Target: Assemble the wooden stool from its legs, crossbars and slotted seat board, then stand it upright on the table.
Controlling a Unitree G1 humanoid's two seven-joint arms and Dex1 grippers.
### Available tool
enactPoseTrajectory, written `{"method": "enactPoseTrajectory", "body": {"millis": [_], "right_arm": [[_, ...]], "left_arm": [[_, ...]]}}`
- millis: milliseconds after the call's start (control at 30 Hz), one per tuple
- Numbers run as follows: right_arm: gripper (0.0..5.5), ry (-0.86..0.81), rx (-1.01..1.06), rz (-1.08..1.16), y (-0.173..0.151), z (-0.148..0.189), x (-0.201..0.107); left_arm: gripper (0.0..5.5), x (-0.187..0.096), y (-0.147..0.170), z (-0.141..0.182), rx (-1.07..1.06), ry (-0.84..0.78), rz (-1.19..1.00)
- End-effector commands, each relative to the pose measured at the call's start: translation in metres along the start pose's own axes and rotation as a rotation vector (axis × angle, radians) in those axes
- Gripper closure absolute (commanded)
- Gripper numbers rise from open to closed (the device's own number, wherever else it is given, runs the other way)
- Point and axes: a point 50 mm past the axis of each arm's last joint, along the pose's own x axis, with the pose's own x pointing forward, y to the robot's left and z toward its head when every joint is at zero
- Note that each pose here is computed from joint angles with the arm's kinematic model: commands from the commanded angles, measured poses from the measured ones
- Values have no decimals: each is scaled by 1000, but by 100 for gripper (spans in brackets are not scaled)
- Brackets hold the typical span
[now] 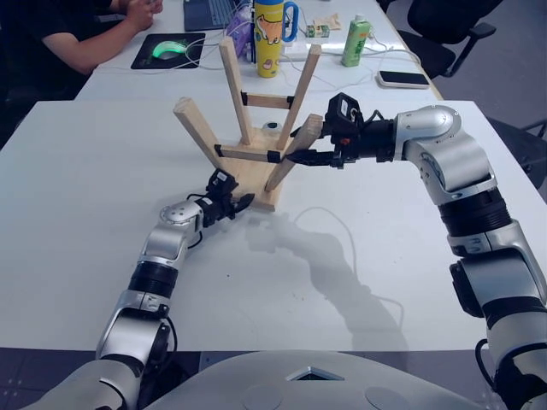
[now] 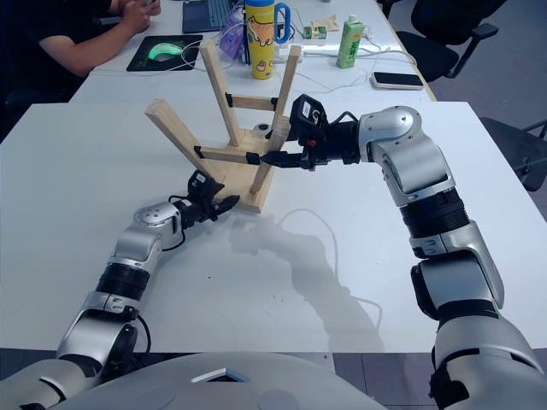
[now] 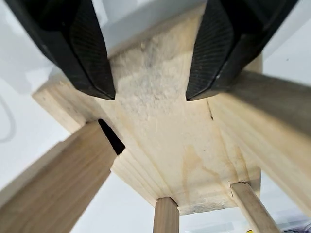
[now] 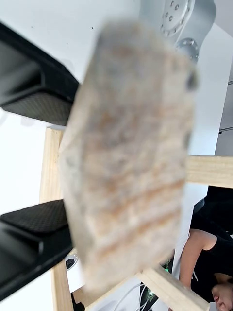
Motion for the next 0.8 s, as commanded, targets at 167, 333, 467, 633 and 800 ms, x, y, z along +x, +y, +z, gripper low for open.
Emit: {"method": "enactPoseTrajectory", "body": {"millis": [167, 333, 467, 633, 800], "right_arm": [[344, 161, 191, 26, 9, -53, 40], [344, 171, 185, 6, 7, -63, 52], [344, 204, 179, 29, 14, -73, 55], [344, 237, 139, 91, 22, -76, 60], [344, 255, 222, -27, 6, -79, 63]], "left_arm": [[399, 0, -12, -56, -91, 295, -8], [479, -2, -16, -70, -89, 350, -22], [548, -4, -16, -78, -119, 366, -20], [550, -6, -17, -88, -143, 381, -19], [550, -4, -18, -90, -139, 388, -30]]}}
